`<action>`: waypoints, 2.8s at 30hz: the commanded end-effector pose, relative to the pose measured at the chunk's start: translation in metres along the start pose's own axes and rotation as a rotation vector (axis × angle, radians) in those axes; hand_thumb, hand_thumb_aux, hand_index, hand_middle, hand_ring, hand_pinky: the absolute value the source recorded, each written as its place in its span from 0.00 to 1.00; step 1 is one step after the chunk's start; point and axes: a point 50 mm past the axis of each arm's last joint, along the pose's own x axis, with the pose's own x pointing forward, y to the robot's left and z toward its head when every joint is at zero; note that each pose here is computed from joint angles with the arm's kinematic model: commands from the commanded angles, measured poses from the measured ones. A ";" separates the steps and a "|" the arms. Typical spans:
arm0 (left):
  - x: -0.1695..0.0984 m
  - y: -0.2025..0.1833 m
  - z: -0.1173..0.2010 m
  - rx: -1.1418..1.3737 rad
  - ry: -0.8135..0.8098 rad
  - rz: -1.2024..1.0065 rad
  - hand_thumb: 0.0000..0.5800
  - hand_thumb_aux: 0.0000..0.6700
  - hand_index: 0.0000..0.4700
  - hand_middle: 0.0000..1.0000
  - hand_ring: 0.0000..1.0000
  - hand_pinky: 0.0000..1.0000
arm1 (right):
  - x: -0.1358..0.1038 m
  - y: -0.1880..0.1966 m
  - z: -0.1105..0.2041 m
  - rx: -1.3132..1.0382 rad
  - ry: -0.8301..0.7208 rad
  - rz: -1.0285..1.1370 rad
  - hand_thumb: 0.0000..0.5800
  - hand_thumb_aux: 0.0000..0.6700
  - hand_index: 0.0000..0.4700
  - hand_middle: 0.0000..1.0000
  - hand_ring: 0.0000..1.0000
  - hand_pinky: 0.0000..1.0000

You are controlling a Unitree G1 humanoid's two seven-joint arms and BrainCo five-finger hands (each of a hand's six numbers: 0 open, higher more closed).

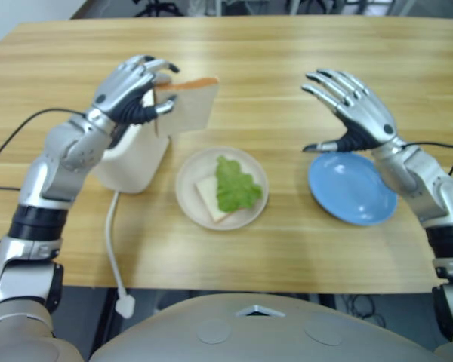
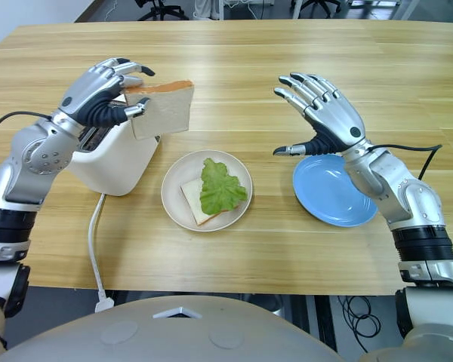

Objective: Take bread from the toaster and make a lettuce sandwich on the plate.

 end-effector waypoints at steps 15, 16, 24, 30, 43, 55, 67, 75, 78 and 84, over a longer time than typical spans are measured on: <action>0.017 -0.060 0.022 0.056 -0.135 -0.078 1.00 1.00 0.98 1.00 1.00 1.00 | 0.006 0.026 0.014 0.072 -0.049 0.103 0.00 0.00 0.00 0.00 0.00 0.00; 0.018 -0.063 0.023 0.054 -0.131 -0.077 1.00 1.00 0.98 1.00 1.00 1.00 | 0.006 0.026 0.015 0.074 -0.052 0.105 0.00 0.00 0.00 0.00 0.00 0.00; 0.021 -0.074 0.029 0.046 -0.098 -0.067 1.00 1.00 0.98 1.00 1.00 1.00 | 0.004 0.027 0.015 0.079 -0.054 0.121 0.00 0.00 0.00 0.00 0.00 0.00; 0.019 -0.083 0.035 0.045 -0.072 -0.059 1.00 1.00 0.98 1.00 1.00 1.00 | 0.003 0.028 0.017 0.082 -0.061 0.128 0.00 0.00 0.00 0.00 0.00 0.00; 0.010 -0.108 0.053 0.066 -0.069 -0.107 1.00 1.00 0.98 1.00 1.00 1.00 | -0.002 0.027 0.018 0.086 -0.063 0.145 0.00 0.00 0.00 0.00 0.00 0.00; 0.004 -0.119 0.056 0.113 -0.073 -0.137 1.00 1.00 0.98 1.00 1.00 1.00 | -0.007 0.023 0.017 0.093 -0.055 0.145 0.00 0.00 0.00 0.00 0.00 0.00; -0.005 -0.129 0.066 0.084 -0.072 -0.145 1.00 1.00 0.98 1.00 1.00 1.00 | -0.012 0.018 0.017 0.103 -0.049 0.145 0.00 0.00 0.00 0.00 0.00 0.00; -0.039 -0.162 0.105 -0.018 -0.133 -0.291 1.00 1.00 0.98 1.00 1.00 1.00 | -0.009 0.014 0.016 0.098 -0.051 0.145 0.00 0.00 0.00 0.00 0.00 0.00; -0.048 -0.170 0.108 -0.031 -0.127 -0.343 1.00 1.00 0.98 1.00 1.00 1.00 | -0.007 0.012 0.017 0.098 -0.056 0.142 0.00 0.00 0.00 0.00 0.00 0.00; -0.055 -0.178 0.108 -0.031 -0.112 -0.408 1.00 1.00 0.98 1.00 1.00 1.00 | -0.008 0.010 0.017 0.098 -0.057 0.143 0.00 0.00 0.00 0.00 0.00 0.00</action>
